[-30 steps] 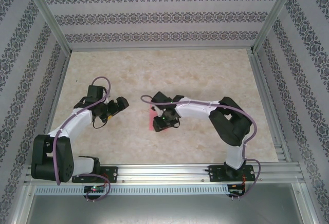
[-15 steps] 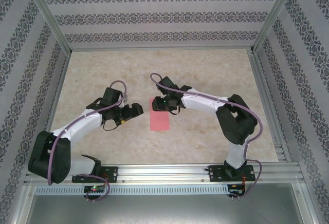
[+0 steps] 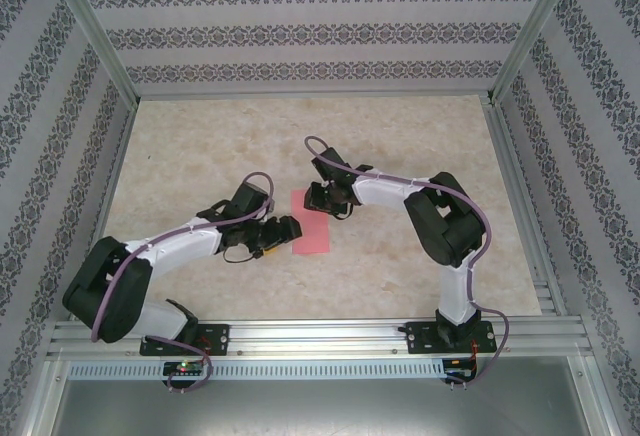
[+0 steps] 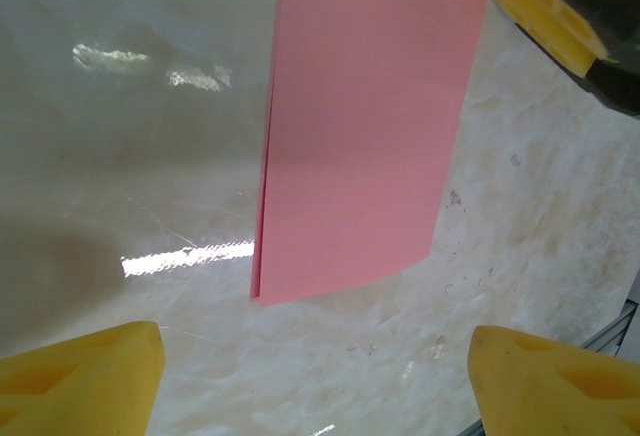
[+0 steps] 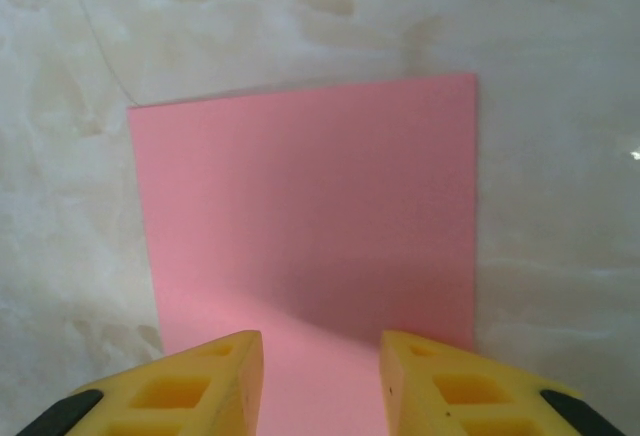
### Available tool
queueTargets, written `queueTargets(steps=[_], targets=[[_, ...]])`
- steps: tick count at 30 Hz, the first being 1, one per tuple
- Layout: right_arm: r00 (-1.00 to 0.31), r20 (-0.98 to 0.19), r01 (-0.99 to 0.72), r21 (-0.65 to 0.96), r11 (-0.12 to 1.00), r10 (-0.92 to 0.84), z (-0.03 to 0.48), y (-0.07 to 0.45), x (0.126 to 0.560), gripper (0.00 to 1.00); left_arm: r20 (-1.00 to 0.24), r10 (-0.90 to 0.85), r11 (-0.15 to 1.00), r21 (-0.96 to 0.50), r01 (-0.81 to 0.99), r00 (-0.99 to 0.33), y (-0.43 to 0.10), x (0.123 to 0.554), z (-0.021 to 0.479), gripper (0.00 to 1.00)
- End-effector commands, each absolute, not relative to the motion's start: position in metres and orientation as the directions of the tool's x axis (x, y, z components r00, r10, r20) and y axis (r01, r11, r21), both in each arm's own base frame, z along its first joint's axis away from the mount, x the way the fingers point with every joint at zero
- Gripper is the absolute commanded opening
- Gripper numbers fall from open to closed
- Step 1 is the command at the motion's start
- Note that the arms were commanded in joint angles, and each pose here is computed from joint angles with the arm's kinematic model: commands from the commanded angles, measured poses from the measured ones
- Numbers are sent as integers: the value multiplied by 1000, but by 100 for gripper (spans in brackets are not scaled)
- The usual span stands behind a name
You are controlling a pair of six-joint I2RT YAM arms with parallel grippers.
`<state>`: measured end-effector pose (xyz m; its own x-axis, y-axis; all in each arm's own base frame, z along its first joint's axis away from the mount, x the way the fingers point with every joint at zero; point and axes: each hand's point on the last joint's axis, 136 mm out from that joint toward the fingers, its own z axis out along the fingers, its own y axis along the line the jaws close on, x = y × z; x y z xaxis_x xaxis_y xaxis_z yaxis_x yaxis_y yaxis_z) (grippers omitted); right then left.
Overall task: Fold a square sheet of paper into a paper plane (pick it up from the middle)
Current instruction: Rotate the square sheet of paper at the center of the table, then fold the triangle a second time at the center of the table.
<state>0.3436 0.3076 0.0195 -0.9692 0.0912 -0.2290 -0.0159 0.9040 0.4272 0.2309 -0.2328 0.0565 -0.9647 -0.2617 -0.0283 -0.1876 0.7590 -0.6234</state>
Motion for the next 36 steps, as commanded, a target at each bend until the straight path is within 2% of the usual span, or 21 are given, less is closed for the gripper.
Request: queueTargets(steps=[1,13,36], targets=[[-979,-166,33,429,903,115,0,302,337,36,-48,-267,751,-636,-177,-963,-248,239,62,80],[-982,-105,100,428,898,159,-22,287,330,36,-32,-233,765,-623,-163,-972,-265,239,56,80],[-984,-96,97,428,899,152,-26,287,327,36,-7,-194,763,-630,-147,-981,-282,237,53,82]])
